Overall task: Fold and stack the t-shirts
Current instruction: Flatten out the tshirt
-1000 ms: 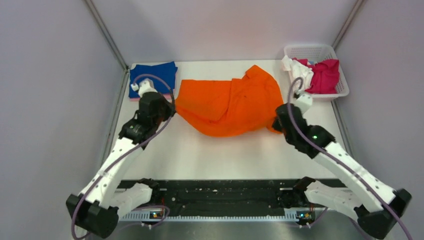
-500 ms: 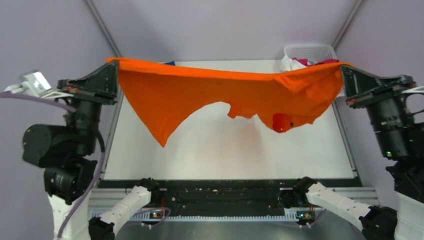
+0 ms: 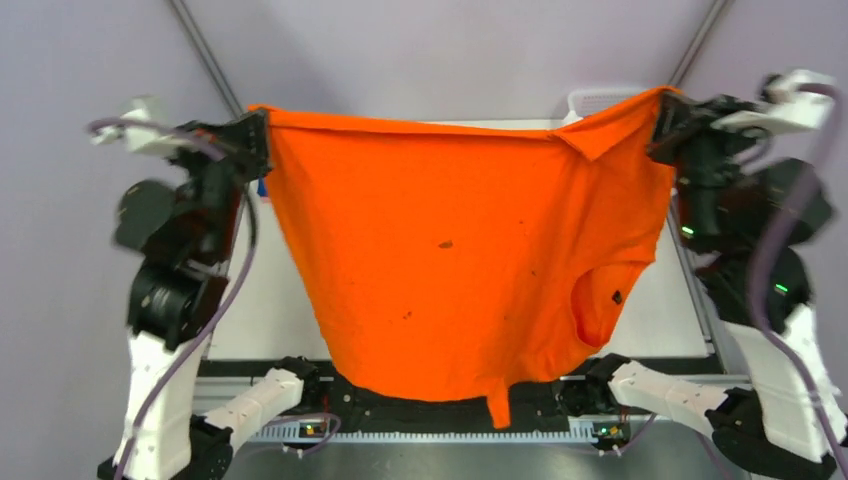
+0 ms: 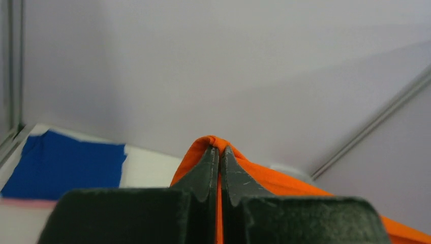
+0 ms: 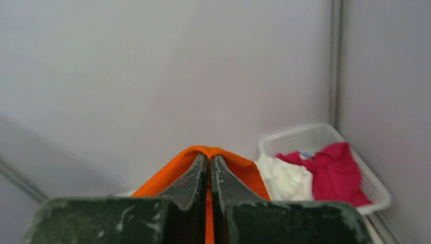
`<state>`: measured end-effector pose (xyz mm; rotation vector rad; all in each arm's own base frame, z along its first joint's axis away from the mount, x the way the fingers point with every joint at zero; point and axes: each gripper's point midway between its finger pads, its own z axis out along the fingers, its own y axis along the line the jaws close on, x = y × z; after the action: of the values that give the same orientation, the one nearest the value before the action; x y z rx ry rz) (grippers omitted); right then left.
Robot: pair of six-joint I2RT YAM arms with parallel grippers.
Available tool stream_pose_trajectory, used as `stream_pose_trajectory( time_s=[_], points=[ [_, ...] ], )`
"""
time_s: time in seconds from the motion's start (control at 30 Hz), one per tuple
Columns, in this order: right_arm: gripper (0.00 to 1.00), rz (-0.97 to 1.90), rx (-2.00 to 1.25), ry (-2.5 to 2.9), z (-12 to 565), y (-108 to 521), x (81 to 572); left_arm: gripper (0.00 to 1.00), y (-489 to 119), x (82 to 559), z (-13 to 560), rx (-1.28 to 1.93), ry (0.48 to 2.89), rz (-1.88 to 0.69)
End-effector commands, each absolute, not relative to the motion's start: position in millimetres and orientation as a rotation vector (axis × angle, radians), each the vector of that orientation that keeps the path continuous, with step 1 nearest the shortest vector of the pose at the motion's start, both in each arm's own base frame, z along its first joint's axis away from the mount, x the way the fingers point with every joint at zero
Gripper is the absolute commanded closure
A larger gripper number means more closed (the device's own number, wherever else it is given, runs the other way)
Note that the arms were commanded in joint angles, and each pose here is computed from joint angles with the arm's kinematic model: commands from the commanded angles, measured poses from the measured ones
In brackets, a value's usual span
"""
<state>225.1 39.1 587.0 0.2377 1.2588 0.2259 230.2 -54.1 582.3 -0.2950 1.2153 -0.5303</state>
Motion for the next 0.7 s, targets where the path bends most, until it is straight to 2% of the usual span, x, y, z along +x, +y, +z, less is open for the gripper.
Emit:
stream_pose_trajectory(
  time_s=[0.0,0.2,0.3,0.37,0.43,0.47,0.5,0.53,0.67],
  points=[
    [1.0,-0.199,0.36,1.369,517.7,31.5,290.8,1.0,-44.0,325.2,471.1,-0.503,1.474,-0.257],
    [1.0,-0.094,0.285,1.604,382.2,54.7,410.4,1.0,-26.9,429.2,292.4,-0.66,1.825,-0.137],
    [1.0,-0.024,0.25,1.706,302.0,73.6,464.6,1.0,-21.9,473.7,228.1,-0.683,1.956,-0.099],
    [0.97,-0.003,0.241,1.768,258.9,84.1,493.3,0.71,-26.4,498.4,195.9,-0.672,2.054,-0.093],
    [0.63,0.011,0.233,1.855,224.2,92.9,514.7,0.44,-32.5,511.9,174.9,-0.692,2.157,-0.096],
    [0.45,0.012,0.227,1.891,213.8,96.2,521.5,0.11,-33.7,515.4,170.0,-0.698,2.19,-0.088],
    [0.1,0.008,0.218,1.93,203.1,99.1,526.6,0.02,-34.6,517.6,167.2,-0.699,2.207,-0.085],
    [0.02,0.017,0.207,1.963,198.9,102.5,526.4,0.01,-35.5,517.6,166.5,-0.698,2.214,-0.088],
    [0.01,0.07,0.191,2.009,197.5,107.3,508.5,0.01,-46.3,496.3,171.1,-0.681,2.219,-0.173]
  ],
)
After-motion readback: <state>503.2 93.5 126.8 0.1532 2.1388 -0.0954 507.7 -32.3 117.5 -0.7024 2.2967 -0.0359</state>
